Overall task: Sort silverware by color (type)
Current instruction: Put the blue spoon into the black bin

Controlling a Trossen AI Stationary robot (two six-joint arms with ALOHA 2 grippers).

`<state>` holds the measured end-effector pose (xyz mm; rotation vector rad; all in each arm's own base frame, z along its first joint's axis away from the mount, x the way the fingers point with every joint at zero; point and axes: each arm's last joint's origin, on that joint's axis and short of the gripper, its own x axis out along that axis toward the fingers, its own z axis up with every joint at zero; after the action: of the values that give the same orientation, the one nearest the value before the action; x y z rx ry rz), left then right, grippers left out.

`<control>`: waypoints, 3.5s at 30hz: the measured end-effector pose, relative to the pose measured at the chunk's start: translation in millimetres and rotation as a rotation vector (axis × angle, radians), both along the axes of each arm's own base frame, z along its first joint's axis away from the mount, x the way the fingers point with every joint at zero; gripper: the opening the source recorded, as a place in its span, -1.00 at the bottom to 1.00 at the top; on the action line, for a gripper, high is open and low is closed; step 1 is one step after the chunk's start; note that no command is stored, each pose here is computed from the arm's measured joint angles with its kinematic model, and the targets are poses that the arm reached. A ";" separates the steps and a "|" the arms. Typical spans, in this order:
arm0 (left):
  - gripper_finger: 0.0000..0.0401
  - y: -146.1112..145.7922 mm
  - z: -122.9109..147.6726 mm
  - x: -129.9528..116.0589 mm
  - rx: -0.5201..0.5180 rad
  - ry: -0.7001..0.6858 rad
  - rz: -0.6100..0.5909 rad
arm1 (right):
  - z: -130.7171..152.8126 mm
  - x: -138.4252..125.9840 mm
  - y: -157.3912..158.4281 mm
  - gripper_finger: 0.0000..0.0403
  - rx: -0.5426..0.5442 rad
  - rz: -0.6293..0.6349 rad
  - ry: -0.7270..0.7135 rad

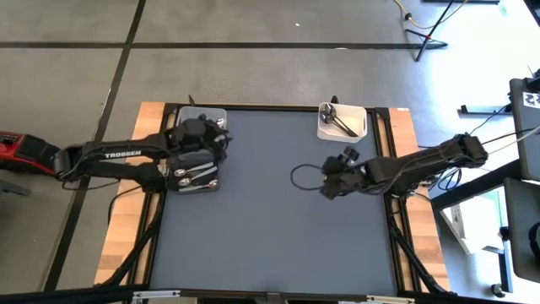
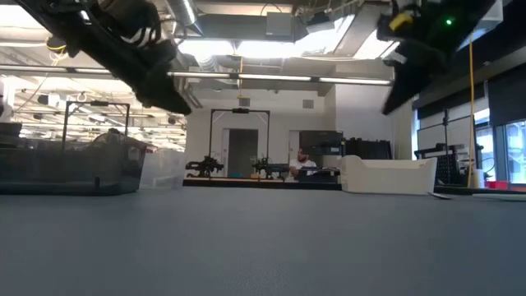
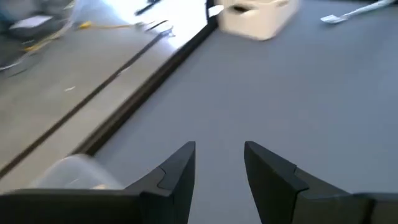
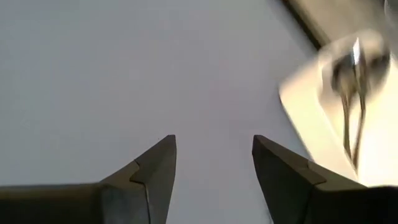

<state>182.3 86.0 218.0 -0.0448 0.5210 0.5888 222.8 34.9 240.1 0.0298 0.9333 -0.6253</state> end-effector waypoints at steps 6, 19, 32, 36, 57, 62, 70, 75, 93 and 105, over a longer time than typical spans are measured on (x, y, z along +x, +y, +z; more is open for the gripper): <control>-0.34 -24.5 3.5 11.8 -0.015 -0.056 -0.139 | -6.6 -22.7 -29.5 0.00 0.102 -0.226 0.211; -0.34 -47.7 4.5 18.2 0.002 -0.055 -0.267 | -46.5 -38.8 -99.0 0.00 0.460 -0.389 0.471; -0.34 -48.2 4.5 18.3 0.003 -0.055 -0.267 | -93.3 -47.6 -137.2 -0.04 0.594 -0.449 0.639; -0.34 -48.2 4.5 18.3 0.002 -0.056 -0.267 | -105.9 -47.1 -143.3 -0.25 0.646 -0.429 0.688; -0.34 -51.9 9.5 21.4 0.025 -0.108 -0.294 | -93.9 -41.8 -130.4 -0.97 0.596 -0.258 0.690; -0.34 -52.2 2.1 20.3 0.048 -0.189 -0.298 | -75.0 -34.9 -114.3 -0.97 0.522 -0.177 0.557; -0.34 -52.5 -3.7 18.2 0.079 -0.250 -0.302 | -42.7 -18.8 -90.0 -0.99 0.395 0.010 0.237; -0.34 -52.5 -3.8 18.1 0.081 -0.251 -0.301 | -30.8 -5.8 -76.8 -0.98 0.341 0.118 0.078; 0.07 -51.1 -17.5 38.4 0.071 -0.276 -0.350 | 3.7 47.4 -35.6 -0.99 0.079 0.506 -0.429; 0.11 -64.7 -23.9 70.6 0.009 -0.243 -0.511 | -11.9 87.3 -19.0 -0.99 -0.104 0.665 -0.578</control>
<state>252.9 21.3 194.1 0.0254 0.2754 0.0825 310.1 16.0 228.2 -0.1796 0.3073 -0.0277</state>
